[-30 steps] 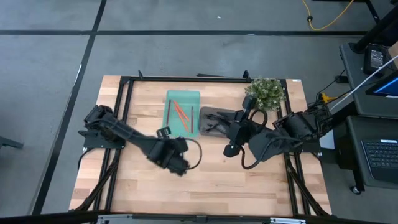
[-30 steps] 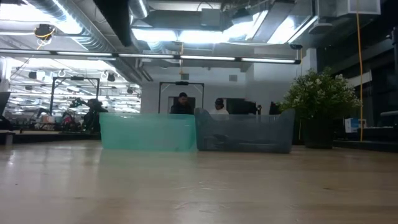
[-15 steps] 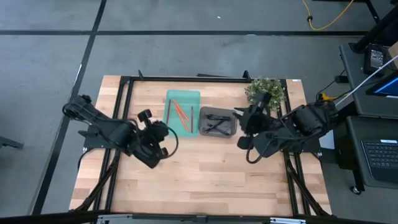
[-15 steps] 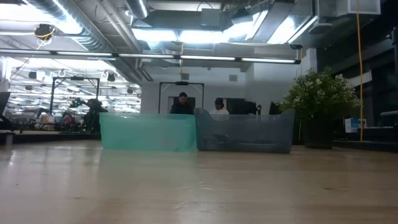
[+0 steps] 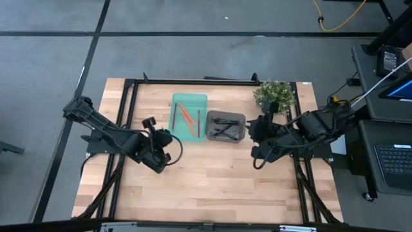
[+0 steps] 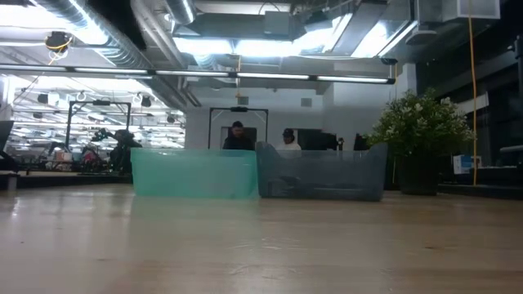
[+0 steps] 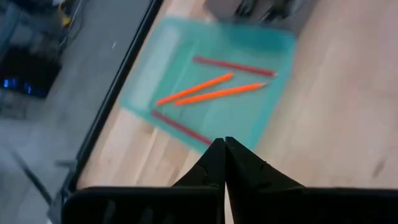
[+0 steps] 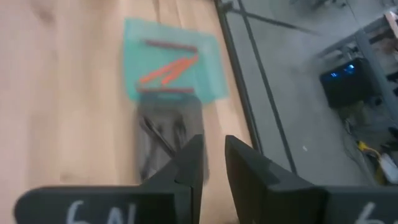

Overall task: Sort pens & pencils
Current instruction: Return to Home Position

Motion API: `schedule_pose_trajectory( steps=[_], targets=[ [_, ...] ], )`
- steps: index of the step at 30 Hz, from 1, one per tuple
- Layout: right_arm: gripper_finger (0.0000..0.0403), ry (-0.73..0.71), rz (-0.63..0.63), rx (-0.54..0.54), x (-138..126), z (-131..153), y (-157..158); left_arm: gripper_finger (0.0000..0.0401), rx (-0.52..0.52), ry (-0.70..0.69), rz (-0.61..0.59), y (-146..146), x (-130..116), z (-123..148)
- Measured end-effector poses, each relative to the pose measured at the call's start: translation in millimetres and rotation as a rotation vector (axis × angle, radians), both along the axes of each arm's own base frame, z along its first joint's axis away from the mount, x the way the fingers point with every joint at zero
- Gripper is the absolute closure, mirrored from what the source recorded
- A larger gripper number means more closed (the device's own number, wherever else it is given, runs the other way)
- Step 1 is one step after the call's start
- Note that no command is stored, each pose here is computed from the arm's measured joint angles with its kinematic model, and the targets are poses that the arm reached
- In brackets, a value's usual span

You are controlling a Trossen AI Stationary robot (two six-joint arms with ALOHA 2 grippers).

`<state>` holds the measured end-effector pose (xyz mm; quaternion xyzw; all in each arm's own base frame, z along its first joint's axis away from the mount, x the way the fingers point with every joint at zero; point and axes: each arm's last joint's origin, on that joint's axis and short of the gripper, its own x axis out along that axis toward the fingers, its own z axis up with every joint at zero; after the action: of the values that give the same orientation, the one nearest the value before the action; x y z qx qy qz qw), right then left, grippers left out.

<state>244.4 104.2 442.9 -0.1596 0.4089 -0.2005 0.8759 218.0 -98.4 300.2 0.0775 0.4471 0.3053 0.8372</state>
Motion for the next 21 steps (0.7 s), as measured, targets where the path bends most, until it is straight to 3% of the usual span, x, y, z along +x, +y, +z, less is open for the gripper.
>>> schedule_pose_trajectory(
  steps=[3,11,15,21],
  targets=[
    [0.0334,0.049,-0.010,-0.028,-10,-13,-7,0.0401,-0.027,-0.044,0.054,8,-12,-10],
    [0.0334,0.128,-0.040,-0.061,-21,-42,-14,0.0401,0.038,-0.070,0.056,19,-31,-27],
    [0.0334,0.166,-0.077,-0.113,-29,-61,-20,0.0401,0.012,-0.114,0.058,23,-38,-38],
    [0.0334,0.158,-0.173,-0.077,-66,-89,-40,0.0401,-0.055,-0.215,0.049,30,-55,-61]
  ],
)
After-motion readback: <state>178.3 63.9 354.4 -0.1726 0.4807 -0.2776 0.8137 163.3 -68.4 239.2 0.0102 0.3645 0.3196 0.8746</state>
